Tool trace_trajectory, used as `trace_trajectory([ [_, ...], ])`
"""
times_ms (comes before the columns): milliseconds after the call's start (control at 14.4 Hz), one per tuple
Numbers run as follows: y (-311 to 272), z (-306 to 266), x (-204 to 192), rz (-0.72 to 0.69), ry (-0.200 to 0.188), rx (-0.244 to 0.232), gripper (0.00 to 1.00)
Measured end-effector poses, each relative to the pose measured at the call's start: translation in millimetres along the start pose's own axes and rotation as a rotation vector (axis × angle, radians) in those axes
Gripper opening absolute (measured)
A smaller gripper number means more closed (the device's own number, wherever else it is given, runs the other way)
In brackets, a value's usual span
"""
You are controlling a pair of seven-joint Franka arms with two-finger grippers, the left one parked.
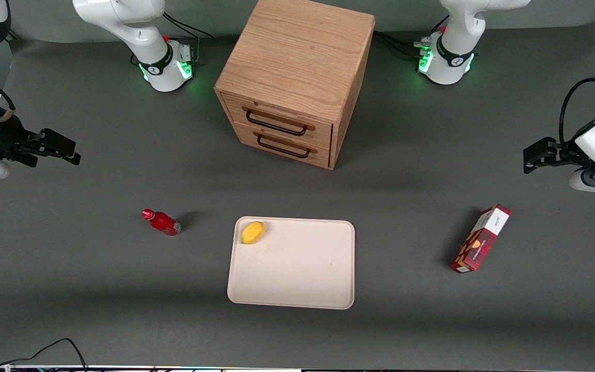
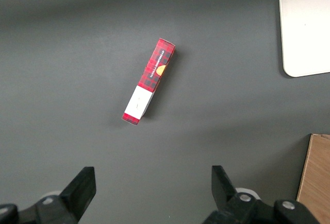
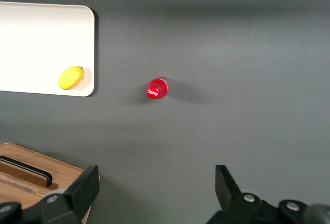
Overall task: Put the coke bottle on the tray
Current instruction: 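Move the open right gripper down over the red Coca-Cola bottle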
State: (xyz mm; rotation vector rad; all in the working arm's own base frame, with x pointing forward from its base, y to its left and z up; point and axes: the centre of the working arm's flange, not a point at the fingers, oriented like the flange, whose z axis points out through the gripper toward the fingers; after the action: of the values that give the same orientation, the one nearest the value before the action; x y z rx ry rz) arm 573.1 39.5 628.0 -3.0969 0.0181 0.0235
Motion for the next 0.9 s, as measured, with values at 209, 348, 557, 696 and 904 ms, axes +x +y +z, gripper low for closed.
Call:
trace_trajectory([
  [209,-1,2,-1,-0.002,-0.013,-0.001,1.00],
  [348,0,6,0,0.002,-0.023,-0.002,1.00],
  [557,-1,31,8,0.004,-0.040,0.008,1.00],
  [696,-5,58,16,-0.001,-0.030,0.009,1.00],
  [904,-16,112,23,-0.017,-0.017,0.011,1.00],
])
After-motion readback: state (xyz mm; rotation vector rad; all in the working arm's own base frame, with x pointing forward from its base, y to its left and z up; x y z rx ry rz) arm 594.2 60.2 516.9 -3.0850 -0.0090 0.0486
